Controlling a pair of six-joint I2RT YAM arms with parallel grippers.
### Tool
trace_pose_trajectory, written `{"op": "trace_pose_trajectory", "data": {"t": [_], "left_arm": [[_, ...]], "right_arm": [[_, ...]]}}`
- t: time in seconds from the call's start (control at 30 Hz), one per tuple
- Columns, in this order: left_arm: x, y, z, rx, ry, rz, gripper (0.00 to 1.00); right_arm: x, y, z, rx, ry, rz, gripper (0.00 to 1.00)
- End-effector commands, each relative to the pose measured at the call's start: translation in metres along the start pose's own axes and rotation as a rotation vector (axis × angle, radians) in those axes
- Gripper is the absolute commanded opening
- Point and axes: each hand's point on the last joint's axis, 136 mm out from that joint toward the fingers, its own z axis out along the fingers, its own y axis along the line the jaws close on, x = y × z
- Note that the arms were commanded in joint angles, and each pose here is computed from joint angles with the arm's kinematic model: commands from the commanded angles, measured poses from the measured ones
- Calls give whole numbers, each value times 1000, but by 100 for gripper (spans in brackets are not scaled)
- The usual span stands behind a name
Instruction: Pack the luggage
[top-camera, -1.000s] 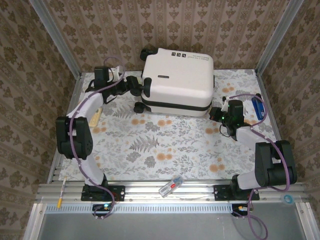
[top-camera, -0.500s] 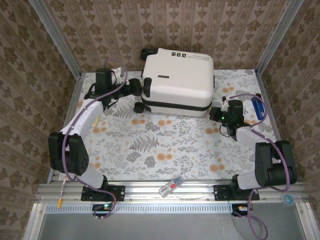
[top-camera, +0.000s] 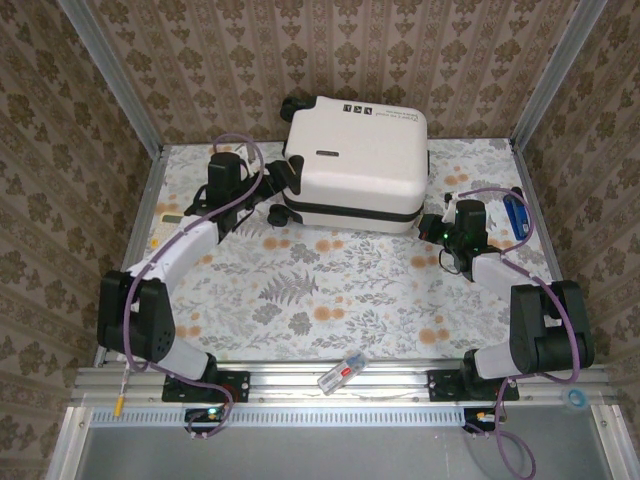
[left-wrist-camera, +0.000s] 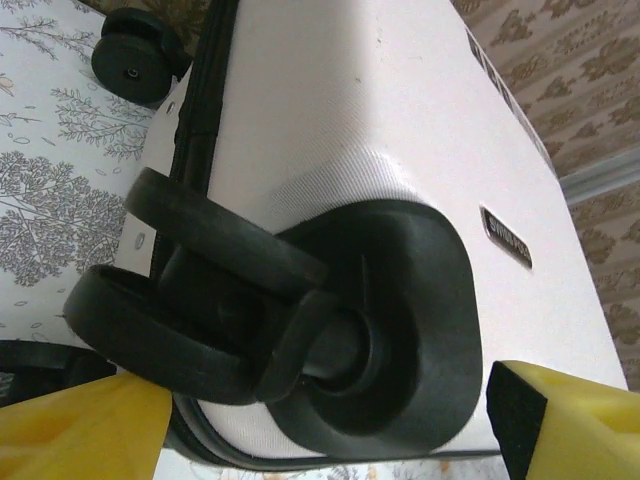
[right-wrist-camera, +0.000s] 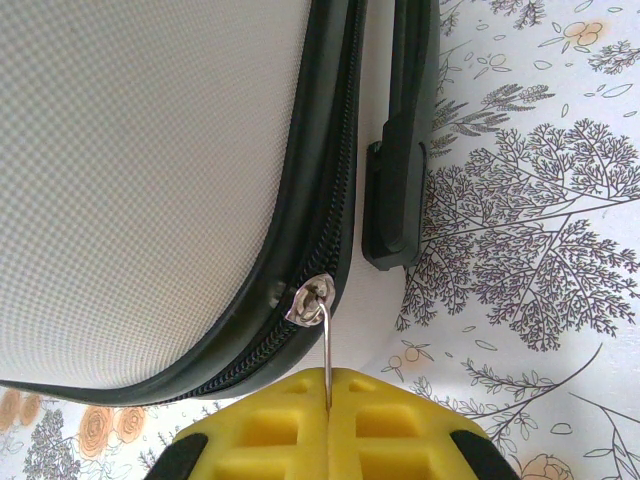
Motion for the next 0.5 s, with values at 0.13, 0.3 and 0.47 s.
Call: {"op": "trace_pose_trajectory", "data": {"t": [0.13,0.3,0.47], "left_arm": [[-32,-5,12,141,-127,-155,82],[-36,-10,22,209,-133,-209,76],[-33,-16,29,255,-124,-236,71]], "right_arm": [[-29,17,-9,-42,-108,-40,0],[-30,17,-10,-40,-111,-42,0],[-29,16,-11,-36,-112,-44,0]]}}
